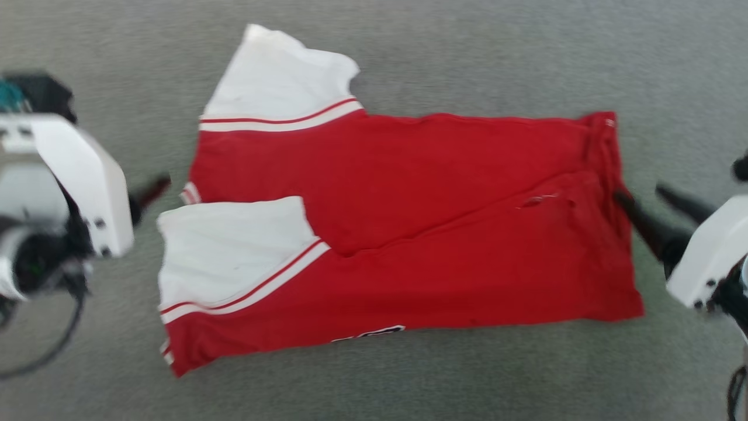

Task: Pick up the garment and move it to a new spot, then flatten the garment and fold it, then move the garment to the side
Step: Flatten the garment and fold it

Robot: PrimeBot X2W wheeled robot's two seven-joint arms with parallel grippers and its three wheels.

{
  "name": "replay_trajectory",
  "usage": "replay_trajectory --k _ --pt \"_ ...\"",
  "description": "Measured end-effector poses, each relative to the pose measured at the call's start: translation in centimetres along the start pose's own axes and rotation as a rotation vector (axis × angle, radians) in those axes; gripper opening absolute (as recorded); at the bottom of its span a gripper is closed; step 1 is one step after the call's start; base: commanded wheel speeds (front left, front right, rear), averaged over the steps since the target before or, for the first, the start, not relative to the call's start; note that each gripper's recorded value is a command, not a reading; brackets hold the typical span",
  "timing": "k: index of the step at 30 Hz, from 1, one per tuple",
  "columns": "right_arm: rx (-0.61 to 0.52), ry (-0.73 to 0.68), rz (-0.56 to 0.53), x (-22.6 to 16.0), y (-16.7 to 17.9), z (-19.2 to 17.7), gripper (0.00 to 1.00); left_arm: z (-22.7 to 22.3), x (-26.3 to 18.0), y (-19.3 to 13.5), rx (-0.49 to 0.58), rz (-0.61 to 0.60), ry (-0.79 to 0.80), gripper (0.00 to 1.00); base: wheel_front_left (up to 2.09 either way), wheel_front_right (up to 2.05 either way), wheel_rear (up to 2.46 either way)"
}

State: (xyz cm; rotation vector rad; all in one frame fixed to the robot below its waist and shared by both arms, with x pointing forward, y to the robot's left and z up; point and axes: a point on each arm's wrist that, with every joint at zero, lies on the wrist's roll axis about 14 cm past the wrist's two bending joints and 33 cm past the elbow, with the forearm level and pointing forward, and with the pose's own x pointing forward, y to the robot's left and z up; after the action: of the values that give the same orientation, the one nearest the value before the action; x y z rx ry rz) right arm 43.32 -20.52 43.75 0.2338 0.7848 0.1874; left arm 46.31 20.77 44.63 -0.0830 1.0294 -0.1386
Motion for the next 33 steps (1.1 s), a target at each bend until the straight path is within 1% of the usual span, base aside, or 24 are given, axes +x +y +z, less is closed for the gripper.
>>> replay_trajectory --k 2,3,6,9,11,15,17,18,21,23,27,29,32,33 --pt "0.002 -0.126 -0.013 -0.5 -0.1 2.1 1.00 2.6 0.2 -0.9 0.047 -0.035 -0.063 1.00 0.00 0.00 0.00" --pt "0.000 -0.182 -0.020 -0.8 -0.2 2.9 1.00 3.9 0.5 -1.2 0.039 -0.044 -0.091 1.00 0.00 0.00 0.00" --pt "-0.011 -0.317 -0.032 -1.4 0.1 4.6 1.00 6.2 1.8 -1.7 0.083 -0.045 -0.119 1.00 0.00 0.00 0.00" --pt "-0.005 -0.406 -0.044 -2.2 -0.1 5.1 1.00 8.7 3.2 -3.0 0.132 -0.065 -0.148 1.00 0.00 0.00 0.00" --pt "-0.023 -0.463 -0.071 -2.9 -0.6 5.6 1.00 10.1 4.4 -3.9 0.161 -0.076 -0.166 1.00 0.00 0.00 0.00" --pt "-0.041 -0.542 -0.110 -3.8 -1.1 5.8 1.00 12.2 6.8 -5.2 0.180 -0.096 -0.178 1.00 0.00 0.00 0.00" --pt "-0.039 -0.545 -0.124 -3.9 -1.4 5.3 1.00 12.6 8.3 -6.0 0.192 -0.110 -0.162 1.00 0.00 0.00 0.00" --pt "-0.022 -0.539 -0.131 -3.9 -1.6 4.6 1.00 12.7 9.9 -6.5 0.181 -0.116 -0.134 1.00 0.00 0.00 0.00" --pt "-0.007 -0.522 -0.160 -4.0 -2.5 3.6 1.00 12.4 12.1 -7.0 0.176 -0.116 -0.088 1.00 0.00 0.00 0.00" --pt "0.005 -0.506 -0.172 -3.9 -2.9 3.1 1.00 12.2 13.5 -7.0 0.188 -0.103 -0.062 1.00 0.00 0.00 0.00" --pt "0.019 -0.459 -0.181 -3.2 -3.4 2.0 1.00 11.0 16.0 -6.3 0.153 -0.075 0.011 1.00 0.00 0.00 0.00" --pt "0.020 -0.413 -0.171 -2.6 -3.3 1.3 1.00 11.1 16.7 -6.0 0.145 -0.059 0.028 1.00 0.00 0.00 0.00" --pt "0.013 -0.371 -0.158 -1.7 -3.3 1.2 1.00 11.0 17.6 -5.8 0.146 -0.046 0.047 1.00 0.00 0.00 0.00" --pt "0.004 -0.355 -0.151 -1.3 -3.2 1.2 1.00 10.7 17.8 -5.9 0.136 -0.052 0.071 0.88 0.00 0.00 0.00"
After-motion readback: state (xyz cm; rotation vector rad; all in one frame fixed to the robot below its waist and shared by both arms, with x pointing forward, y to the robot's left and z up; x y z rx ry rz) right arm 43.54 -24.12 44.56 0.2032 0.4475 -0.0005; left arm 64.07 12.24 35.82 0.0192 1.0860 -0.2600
